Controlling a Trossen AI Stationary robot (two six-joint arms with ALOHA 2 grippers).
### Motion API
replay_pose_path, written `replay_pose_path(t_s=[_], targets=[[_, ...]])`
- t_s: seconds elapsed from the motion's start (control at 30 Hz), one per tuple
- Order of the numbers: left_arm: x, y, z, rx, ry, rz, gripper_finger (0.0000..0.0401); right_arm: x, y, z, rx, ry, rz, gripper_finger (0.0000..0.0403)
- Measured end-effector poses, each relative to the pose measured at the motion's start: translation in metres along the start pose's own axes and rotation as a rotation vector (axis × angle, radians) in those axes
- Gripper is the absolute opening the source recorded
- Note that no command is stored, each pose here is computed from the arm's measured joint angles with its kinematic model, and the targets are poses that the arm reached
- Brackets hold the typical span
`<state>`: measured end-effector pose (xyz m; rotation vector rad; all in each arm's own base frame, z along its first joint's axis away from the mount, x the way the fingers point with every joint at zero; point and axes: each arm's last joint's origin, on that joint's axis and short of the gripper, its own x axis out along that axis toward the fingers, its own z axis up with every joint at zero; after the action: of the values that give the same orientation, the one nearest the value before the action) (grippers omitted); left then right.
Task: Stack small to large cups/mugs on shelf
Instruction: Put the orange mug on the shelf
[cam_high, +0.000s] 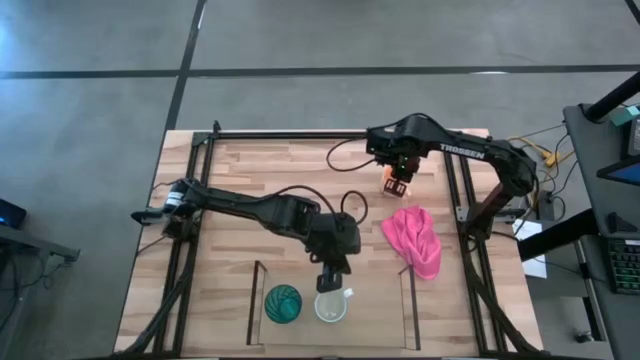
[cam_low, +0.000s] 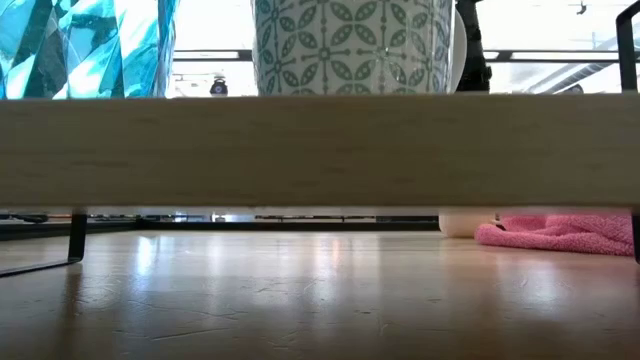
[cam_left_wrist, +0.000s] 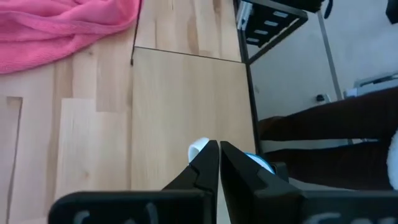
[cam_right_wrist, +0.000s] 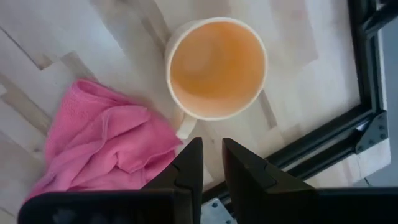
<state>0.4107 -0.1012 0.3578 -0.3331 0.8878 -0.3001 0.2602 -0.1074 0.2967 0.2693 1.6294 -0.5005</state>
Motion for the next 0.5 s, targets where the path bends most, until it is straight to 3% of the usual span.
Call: replay_pose_path(t_s=[0.3,0.5], targets=[[-0.0002,0.0011,-0.0001,0.043,0.004,0.002,0.0,-0.0065,-0.0014,-0.0011,-0.042,-0.06,0.002,0.0054],[-0.0002,0.0021,-0.0028,0.04,0.031,0.012,0.0,-0.0106,-0.0044,-0.0016,0.014,-0.082,-0.067,0.0054]])
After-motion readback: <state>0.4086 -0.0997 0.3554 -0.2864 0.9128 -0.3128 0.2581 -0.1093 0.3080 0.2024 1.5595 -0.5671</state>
